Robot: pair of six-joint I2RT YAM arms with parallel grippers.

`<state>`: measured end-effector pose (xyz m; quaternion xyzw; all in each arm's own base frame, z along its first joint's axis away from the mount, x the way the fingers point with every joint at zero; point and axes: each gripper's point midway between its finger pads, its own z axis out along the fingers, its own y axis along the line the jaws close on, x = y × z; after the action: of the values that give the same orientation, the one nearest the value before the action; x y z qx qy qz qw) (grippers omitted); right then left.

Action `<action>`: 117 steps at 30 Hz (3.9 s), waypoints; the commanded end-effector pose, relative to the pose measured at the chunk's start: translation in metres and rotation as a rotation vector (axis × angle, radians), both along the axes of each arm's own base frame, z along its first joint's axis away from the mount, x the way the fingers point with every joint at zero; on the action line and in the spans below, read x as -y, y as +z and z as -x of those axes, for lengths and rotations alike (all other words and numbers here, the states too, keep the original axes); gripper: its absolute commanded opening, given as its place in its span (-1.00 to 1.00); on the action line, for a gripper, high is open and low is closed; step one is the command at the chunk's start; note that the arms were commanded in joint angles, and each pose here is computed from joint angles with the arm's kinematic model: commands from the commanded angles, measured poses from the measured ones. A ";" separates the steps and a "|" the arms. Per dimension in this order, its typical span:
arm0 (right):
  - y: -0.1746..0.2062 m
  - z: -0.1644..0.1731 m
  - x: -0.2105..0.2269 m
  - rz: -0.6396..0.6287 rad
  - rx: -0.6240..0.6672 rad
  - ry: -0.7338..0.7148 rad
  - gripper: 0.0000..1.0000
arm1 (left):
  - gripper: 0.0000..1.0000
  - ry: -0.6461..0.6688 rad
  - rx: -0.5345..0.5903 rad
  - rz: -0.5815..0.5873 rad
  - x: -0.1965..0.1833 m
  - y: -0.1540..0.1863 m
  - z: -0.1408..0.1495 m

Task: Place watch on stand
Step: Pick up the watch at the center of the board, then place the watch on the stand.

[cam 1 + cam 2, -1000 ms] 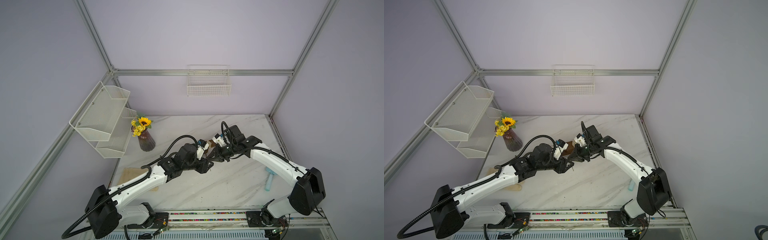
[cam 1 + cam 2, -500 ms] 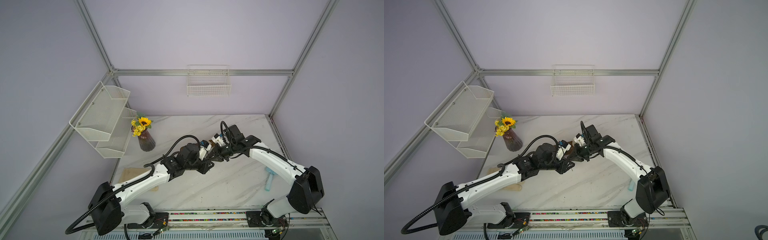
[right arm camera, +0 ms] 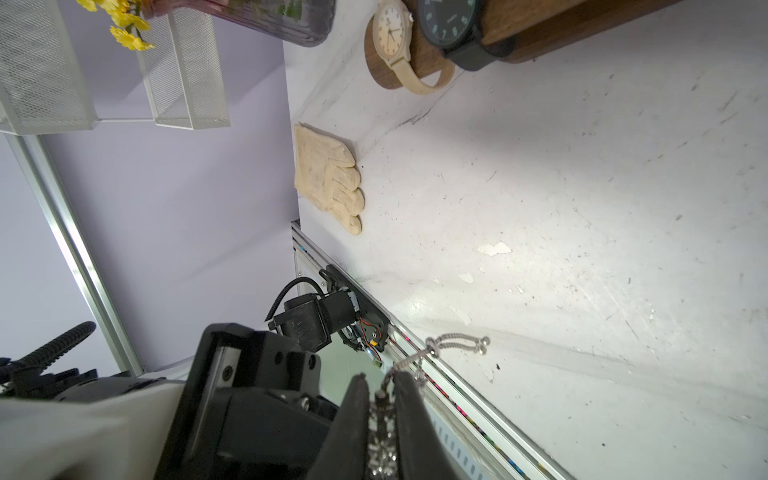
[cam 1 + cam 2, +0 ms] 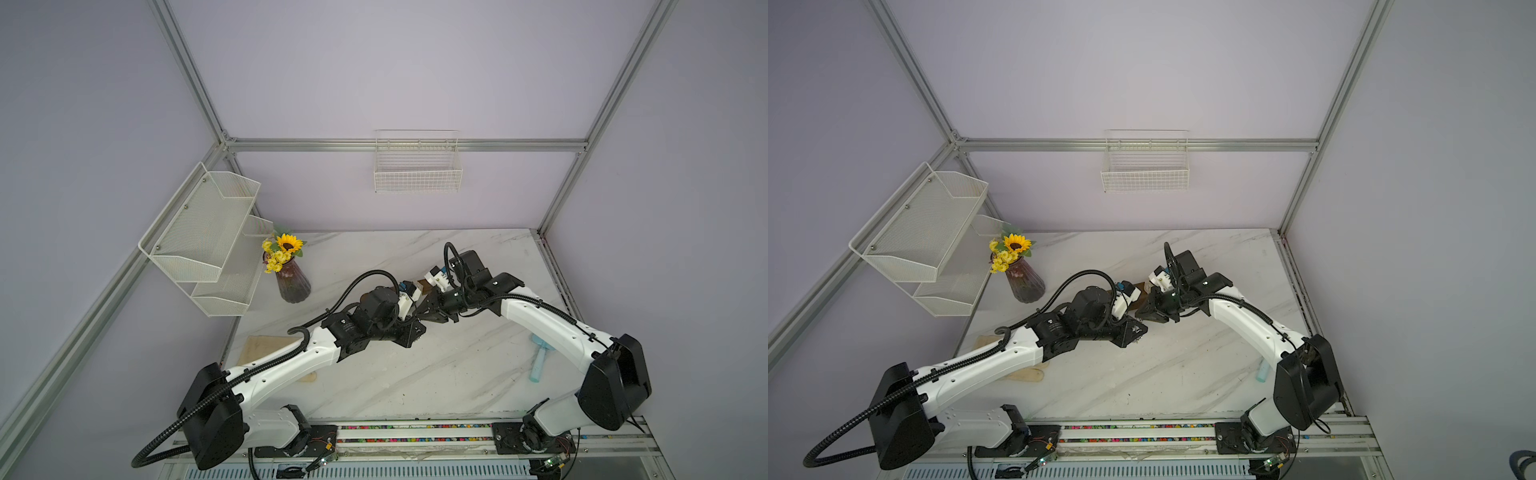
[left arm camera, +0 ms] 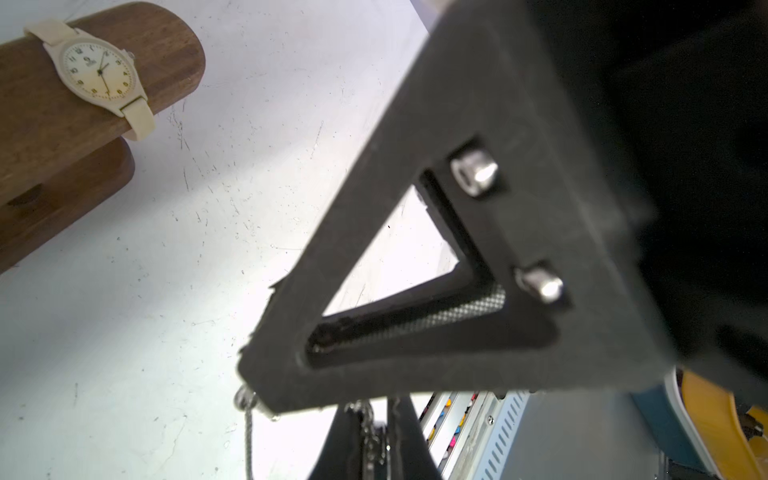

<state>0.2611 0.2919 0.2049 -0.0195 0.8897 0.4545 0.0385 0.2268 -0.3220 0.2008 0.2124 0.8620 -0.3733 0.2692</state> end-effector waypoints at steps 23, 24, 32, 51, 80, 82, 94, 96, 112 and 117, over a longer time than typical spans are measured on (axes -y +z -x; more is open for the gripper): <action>0.074 0.015 0.052 -0.339 0.533 -0.188 -0.07 | -1.00 0.037 0.153 0.379 0.022 0.127 -0.042; 0.074 0.016 0.050 -0.351 0.534 -0.178 -0.08 | -1.00 0.034 0.153 0.389 0.024 0.130 -0.044; 0.083 0.013 0.040 -0.383 0.601 -0.107 -0.25 | -1.00 0.016 0.123 0.423 0.033 0.132 -0.047; 0.098 0.007 0.056 -0.400 0.755 -0.058 -0.31 | -1.00 0.007 0.075 0.510 0.028 0.139 -0.053; 0.118 0.005 0.049 -0.601 0.781 -0.010 -0.73 | -0.74 -0.074 -0.013 0.610 0.048 0.137 -0.052; 0.118 0.005 0.049 -0.601 0.780 -0.011 -0.74 | -0.67 -0.077 -0.014 0.615 0.047 0.138 -0.051; 0.106 0.004 0.048 -0.585 0.729 -0.010 -0.94 | -0.46 -0.082 0.016 0.631 0.043 0.146 -0.047; 0.106 0.005 0.047 -0.578 0.733 0.006 -0.99 | -0.27 -0.072 0.017 0.620 0.042 0.142 -0.049; 0.040 -0.049 0.077 -0.357 0.556 -0.040 -1.00 | 0.21 0.245 0.088 0.399 -0.046 0.112 -0.092; -0.007 -0.089 0.103 -0.304 0.450 -0.126 -1.00 | 0.21 0.295 0.050 0.330 -0.064 0.089 -0.094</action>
<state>0.3393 0.1987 0.2213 -0.0727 0.7645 0.5738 0.2847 0.3230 -0.2743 0.3034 0.0509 0.7877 -0.4899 0.3701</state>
